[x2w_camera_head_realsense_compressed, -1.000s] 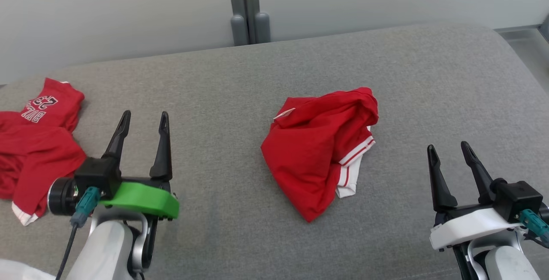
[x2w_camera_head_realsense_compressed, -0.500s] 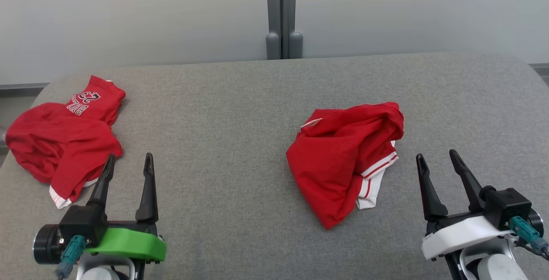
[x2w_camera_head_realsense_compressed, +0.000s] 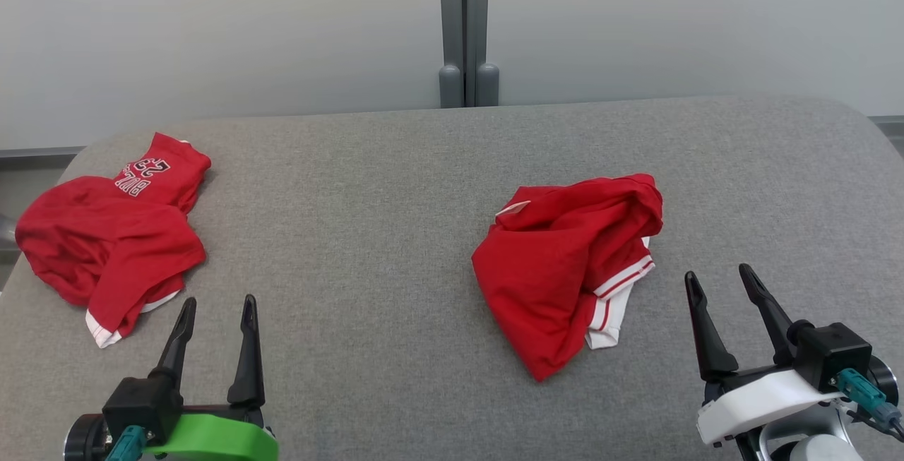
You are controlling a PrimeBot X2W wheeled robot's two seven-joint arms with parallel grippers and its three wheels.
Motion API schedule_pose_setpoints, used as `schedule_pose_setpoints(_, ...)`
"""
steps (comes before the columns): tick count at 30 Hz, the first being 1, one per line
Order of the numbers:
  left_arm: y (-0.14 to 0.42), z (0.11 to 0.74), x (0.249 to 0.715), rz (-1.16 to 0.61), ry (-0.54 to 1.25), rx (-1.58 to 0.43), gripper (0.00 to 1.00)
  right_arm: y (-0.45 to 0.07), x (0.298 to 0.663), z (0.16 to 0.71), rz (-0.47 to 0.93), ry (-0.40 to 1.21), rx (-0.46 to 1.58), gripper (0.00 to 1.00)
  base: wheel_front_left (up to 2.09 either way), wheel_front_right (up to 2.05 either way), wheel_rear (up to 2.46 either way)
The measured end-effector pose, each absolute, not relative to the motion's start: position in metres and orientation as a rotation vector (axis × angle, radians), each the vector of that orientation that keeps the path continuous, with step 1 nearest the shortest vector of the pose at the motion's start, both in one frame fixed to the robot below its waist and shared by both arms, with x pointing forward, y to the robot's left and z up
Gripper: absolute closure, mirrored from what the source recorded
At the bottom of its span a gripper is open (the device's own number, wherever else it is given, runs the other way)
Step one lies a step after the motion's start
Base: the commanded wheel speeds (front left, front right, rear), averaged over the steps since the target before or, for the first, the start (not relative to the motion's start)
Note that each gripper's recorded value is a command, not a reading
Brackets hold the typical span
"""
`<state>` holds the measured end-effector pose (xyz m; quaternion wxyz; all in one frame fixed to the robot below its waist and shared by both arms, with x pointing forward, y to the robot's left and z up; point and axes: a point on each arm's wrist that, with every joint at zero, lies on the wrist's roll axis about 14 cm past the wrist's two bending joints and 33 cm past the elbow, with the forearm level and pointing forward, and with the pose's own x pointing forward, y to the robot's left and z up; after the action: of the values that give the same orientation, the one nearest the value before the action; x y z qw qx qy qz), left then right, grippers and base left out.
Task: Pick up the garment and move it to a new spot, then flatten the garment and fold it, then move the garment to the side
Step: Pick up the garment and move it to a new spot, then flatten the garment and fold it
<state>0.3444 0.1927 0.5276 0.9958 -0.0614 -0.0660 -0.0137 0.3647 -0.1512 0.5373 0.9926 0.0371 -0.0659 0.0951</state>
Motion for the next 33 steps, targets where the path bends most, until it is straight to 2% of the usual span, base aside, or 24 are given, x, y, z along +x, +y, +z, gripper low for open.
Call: schedule_pose_setpoints(33,0.197,0.514,0.339,-0.003,-0.095,-0.135,0.00,-0.165,0.351,0.527,0.152,-0.087,0.055,0.00,0.00,0.00,0.00)
